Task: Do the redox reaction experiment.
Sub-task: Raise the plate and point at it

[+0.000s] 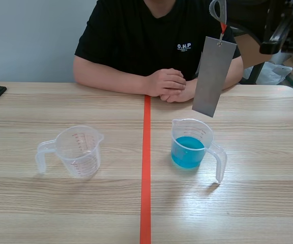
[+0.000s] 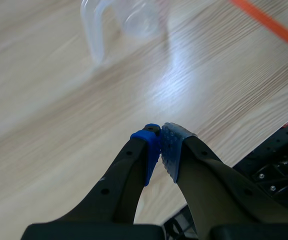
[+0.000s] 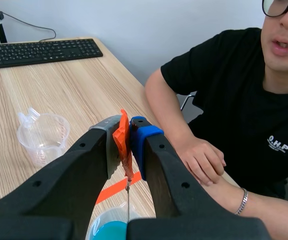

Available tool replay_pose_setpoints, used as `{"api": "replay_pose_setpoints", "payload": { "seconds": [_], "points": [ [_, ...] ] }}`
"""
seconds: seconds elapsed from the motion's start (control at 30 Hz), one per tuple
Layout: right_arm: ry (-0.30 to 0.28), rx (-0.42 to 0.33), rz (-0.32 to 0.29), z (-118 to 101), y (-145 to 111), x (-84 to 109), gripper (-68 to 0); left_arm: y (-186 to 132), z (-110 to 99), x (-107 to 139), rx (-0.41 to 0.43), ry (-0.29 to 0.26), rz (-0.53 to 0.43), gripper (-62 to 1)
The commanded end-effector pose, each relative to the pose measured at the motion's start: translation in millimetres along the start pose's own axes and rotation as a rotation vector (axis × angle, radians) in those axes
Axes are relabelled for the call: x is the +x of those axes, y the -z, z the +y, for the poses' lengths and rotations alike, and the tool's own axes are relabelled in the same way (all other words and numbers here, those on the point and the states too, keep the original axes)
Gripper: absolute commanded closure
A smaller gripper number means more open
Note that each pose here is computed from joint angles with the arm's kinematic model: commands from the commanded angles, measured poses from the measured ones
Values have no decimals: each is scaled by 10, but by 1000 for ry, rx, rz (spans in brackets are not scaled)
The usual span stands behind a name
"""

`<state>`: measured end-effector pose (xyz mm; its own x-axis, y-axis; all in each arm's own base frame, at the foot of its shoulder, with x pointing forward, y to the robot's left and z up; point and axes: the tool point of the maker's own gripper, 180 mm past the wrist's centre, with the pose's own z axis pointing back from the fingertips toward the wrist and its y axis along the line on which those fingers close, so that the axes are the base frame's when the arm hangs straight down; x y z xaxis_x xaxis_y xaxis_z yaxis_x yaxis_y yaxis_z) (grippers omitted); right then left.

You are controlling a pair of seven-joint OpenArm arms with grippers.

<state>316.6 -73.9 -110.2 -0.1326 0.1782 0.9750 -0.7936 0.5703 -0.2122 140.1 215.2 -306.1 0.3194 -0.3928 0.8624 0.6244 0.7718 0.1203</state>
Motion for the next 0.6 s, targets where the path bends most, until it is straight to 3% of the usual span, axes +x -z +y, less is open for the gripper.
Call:
{"api": "replay_pose_setpoints", "payload": {
  "seconds": [0.0,0.13,0.37,0.57],
  "points": [
    [-27,-1,-32,-37,-31,130,-15,136,52,224,-34,43,-53,-47],
    [-27,-1,-32,-37,-31,130,-15,381,108,587,-121,159,-124,-47],
    [-27,-1,-33,-36,-31,131,-15,712,86,1106,-175,306,-239,-47],
    [-25,-1,-35,-35,-28,133,-15,1094,-94,1276,-198,435,-256,-47]
  ]
}}
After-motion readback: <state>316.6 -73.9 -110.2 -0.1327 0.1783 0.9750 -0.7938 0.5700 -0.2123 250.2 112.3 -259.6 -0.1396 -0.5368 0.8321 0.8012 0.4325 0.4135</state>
